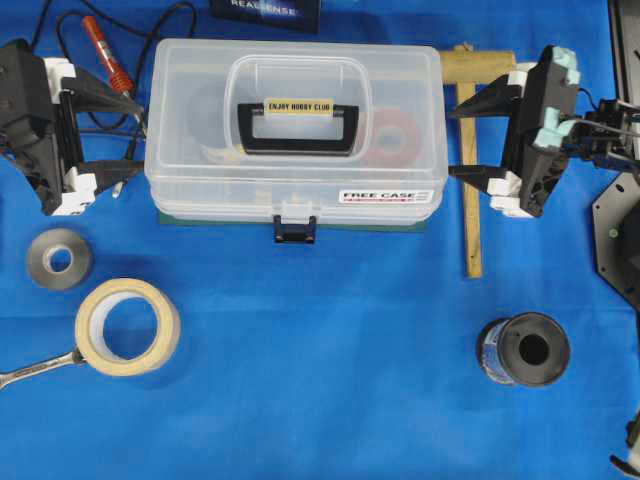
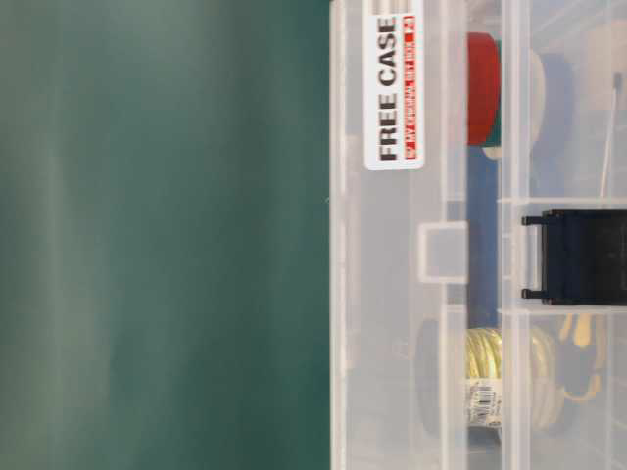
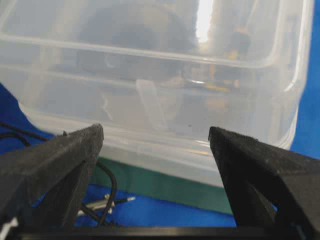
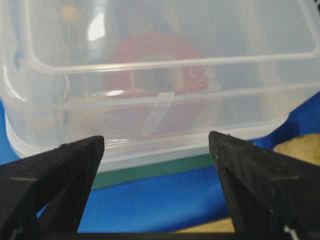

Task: Open the tool box with both arms.
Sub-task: 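Close both grippers on the lid edges and start lifting, then lift and swing the lid back away from the box with both grippers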

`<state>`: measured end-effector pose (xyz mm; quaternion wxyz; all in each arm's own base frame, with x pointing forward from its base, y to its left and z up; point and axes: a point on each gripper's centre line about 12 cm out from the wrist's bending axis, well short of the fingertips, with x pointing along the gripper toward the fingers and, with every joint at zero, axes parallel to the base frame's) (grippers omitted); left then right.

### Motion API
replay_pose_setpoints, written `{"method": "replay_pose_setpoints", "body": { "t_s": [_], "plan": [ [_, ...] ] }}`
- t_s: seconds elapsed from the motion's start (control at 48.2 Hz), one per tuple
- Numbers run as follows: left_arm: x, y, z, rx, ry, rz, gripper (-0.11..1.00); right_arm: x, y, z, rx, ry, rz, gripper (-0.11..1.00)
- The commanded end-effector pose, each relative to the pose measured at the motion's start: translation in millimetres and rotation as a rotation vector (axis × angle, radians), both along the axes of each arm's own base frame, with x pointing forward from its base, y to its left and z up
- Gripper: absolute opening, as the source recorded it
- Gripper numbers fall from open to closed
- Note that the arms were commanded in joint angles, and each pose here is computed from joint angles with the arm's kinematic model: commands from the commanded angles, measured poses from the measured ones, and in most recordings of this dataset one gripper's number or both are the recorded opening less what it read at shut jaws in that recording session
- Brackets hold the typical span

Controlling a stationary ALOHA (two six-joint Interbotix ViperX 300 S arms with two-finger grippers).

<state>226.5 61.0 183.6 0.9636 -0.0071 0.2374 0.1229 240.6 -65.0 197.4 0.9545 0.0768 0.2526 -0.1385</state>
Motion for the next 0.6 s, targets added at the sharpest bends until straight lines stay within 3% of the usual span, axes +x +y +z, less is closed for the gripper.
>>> {"method": "replay_pose_setpoints", "body": {
  "t_s": [0.0, 0.581],
  "plan": [
    [13, 1, 32, 0.025, -0.116, -0.006, 0.88, 12, -2, 34, -0.024, -0.111, 0.0, 0.86],
    [12, 5, 46, 0.049, -0.179, 0.007, 0.88, 11, -9, 46, -0.04, -0.145, -0.022, 0.86]
  ]
}}
